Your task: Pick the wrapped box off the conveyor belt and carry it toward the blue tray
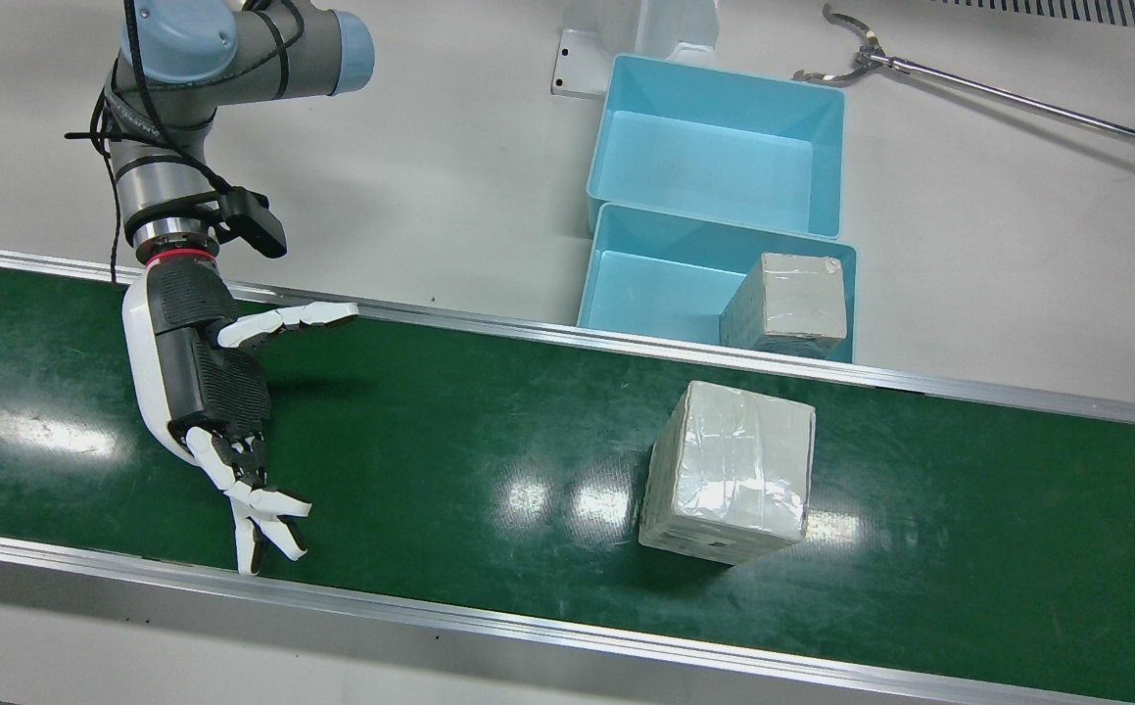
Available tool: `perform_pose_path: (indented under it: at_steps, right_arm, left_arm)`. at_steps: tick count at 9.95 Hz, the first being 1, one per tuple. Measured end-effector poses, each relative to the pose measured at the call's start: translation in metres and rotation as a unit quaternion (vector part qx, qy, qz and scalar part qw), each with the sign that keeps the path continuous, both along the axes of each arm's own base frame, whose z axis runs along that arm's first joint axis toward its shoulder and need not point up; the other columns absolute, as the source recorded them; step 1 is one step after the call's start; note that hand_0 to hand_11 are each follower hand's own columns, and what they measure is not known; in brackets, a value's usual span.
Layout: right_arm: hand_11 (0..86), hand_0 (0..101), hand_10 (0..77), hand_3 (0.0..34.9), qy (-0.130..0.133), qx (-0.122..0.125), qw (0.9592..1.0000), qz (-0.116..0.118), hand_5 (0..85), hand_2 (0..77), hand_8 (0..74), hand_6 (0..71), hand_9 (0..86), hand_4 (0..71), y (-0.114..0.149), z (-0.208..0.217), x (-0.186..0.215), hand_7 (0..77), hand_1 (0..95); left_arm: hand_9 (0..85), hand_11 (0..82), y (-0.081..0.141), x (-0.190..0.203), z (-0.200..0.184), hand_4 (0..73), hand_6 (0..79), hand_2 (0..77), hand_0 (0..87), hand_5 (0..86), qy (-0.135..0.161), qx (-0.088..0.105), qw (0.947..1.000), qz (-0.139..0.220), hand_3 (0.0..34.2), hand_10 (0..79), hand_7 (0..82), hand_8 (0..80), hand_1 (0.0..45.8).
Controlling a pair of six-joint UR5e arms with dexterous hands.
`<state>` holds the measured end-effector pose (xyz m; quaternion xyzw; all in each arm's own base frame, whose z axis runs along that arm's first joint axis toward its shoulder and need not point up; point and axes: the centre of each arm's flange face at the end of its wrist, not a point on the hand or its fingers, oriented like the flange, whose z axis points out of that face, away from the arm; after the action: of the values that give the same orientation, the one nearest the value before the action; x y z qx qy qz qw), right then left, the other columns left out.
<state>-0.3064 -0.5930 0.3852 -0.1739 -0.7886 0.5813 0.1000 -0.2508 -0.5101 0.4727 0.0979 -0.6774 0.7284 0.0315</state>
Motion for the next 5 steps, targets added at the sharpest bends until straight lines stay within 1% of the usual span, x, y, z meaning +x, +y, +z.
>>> perform_pose_path:
  at_steps: [2,3,4,5]
  right_arm:
    - [0.5,47,0.0,0.0,-0.001,0.000,1.0000,0.001,22.4,11.4,0.0,4.9,1.6,13.1,-0.0003,0.0000,0.0006,6.0,14.2]
    - [0.5,47,0.0,0.0,-0.001,0.000,1.0000,0.001,22.4,11.4,0.0,4.9,1.6,12.0,-0.0004,0.0001,0.0007,6.0,14.2]
    - [0.5,47,0.0,0.0,-0.001,0.000,1.0000,0.001,22.4,9.8,0.0,4.9,1.6,13.1,-0.0004,0.0001,0.0007,6.0,14.2]
    - [0.5,47,0.0,0.0,0.000,0.000,1.0000,0.001,22.4,9.8,0.0,4.9,1.6,13.6,-0.0004,0.0002,0.0007,6.0,14.2]
  left_arm:
    - [0.5,0.5,0.0000,0.0000,0.0000,0.0,0.5,0.5,0.0,1.1,0.000,0.000,1.0000,0.000,0.0,0.5,0.5,0.5,0.0]
    - [0.5,0.5,0.0000,0.0000,0.0000,0.0,0.5,1.1,0.0,1.1,0.000,0.000,1.0000,0.000,0.0,0.5,0.5,0.5,0.0]
    - [0.0,0.5,0.0000,0.0000,0.0000,0.0,0.5,0.5,0.0,1.1,0.000,0.000,1.0000,0.000,0.0,0.5,0.5,0.5,0.0]
    - [0.0,0.5,0.0000,0.0000,0.0000,0.0,0.5,1.1,0.0,1.1,0.000,0.000,1.0000,0.000,0.0,0.5,0.5,0.5,0.0]
